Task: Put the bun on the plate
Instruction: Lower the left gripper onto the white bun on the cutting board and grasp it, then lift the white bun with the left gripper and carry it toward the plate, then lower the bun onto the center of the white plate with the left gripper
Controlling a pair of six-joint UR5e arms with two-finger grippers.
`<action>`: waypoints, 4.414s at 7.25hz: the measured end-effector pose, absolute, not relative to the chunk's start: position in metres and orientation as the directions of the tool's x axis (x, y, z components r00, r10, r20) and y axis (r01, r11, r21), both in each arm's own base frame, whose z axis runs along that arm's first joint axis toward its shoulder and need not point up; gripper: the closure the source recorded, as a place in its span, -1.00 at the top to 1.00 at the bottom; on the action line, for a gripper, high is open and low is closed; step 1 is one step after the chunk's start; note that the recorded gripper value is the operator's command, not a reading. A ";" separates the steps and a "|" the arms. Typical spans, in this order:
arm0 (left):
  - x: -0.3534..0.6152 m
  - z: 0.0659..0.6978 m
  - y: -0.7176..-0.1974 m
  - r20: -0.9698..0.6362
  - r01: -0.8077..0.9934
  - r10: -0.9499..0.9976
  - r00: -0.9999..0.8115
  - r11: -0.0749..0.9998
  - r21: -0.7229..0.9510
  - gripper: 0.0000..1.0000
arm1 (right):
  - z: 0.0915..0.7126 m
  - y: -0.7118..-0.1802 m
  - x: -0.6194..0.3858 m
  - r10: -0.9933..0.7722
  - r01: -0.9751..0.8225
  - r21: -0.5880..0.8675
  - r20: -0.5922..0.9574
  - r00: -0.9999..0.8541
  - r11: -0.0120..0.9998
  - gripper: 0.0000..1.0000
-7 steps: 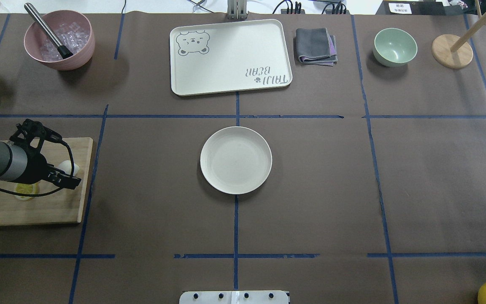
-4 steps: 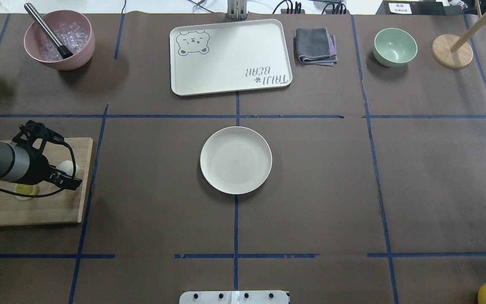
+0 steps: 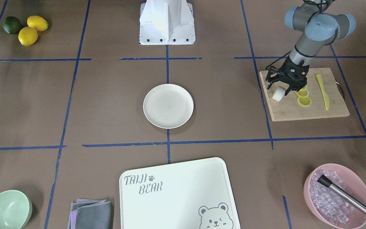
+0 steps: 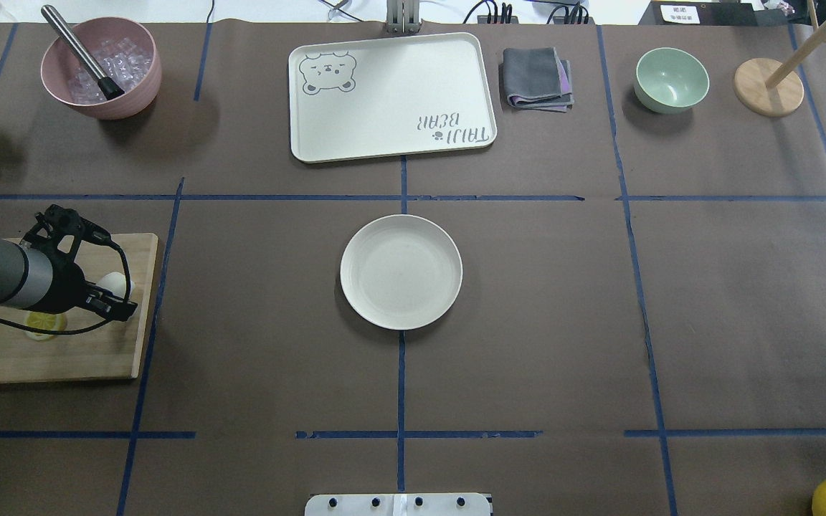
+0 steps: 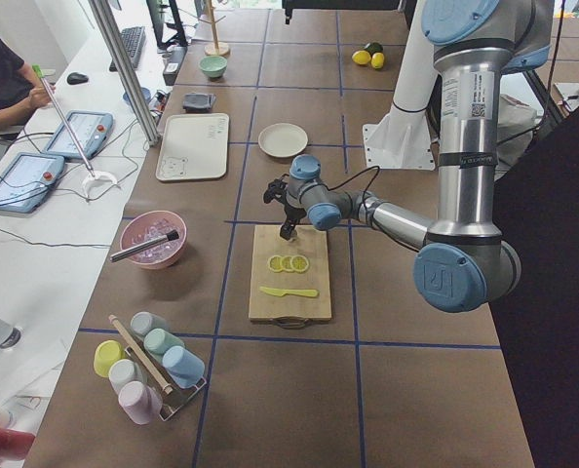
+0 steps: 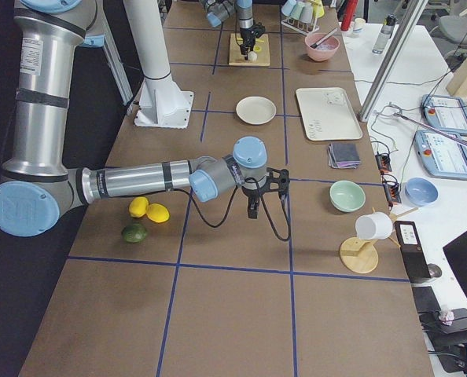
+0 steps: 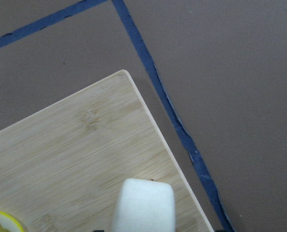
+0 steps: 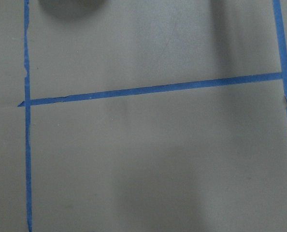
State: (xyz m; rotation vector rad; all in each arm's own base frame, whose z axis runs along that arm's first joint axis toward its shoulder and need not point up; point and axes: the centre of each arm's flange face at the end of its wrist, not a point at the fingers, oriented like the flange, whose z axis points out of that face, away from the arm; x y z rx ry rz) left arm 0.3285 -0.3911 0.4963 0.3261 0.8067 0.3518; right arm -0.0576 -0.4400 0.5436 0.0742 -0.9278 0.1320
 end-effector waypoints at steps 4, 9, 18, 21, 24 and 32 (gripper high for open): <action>0.327 0.501 -0.393 -0.637 -0.179 0.417 0.648 0.897 0.405 0.18 | 0.543 -0.439 -0.057 0.080 -0.145 0.008 0.802 0.592 0.989 1.00; 0.322 0.495 -0.397 -0.641 -0.164 0.412 0.647 0.897 0.411 -0.48 | 0.544 -0.438 -0.057 0.081 -0.145 0.008 0.802 0.592 0.989 1.00; 0.511 0.175 -0.373 -0.746 0.173 -0.090 0.660 0.984 0.034 -0.42 | 0.543 -0.437 -0.055 0.083 -0.148 0.006 0.805 0.588 0.989 1.00; 0.607 0.129 -0.398 -0.724 0.238 -0.147 0.674 0.971 0.024 -0.42 | 0.543 -0.436 -0.054 0.082 -0.148 0.007 0.805 0.587 0.989 1.00; 0.648 0.140 -0.418 -0.723 0.261 -0.148 0.675 0.964 0.047 -0.35 | 0.543 -0.436 -0.055 0.082 -0.148 0.007 0.805 0.588 0.989 1.00; 0.660 0.155 -0.417 -0.710 0.258 -0.151 0.688 0.965 0.044 1.00 | 0.543 -0.436 -0.054 0.083 -0.149 0.007 0.805 0.587 0.989 1.00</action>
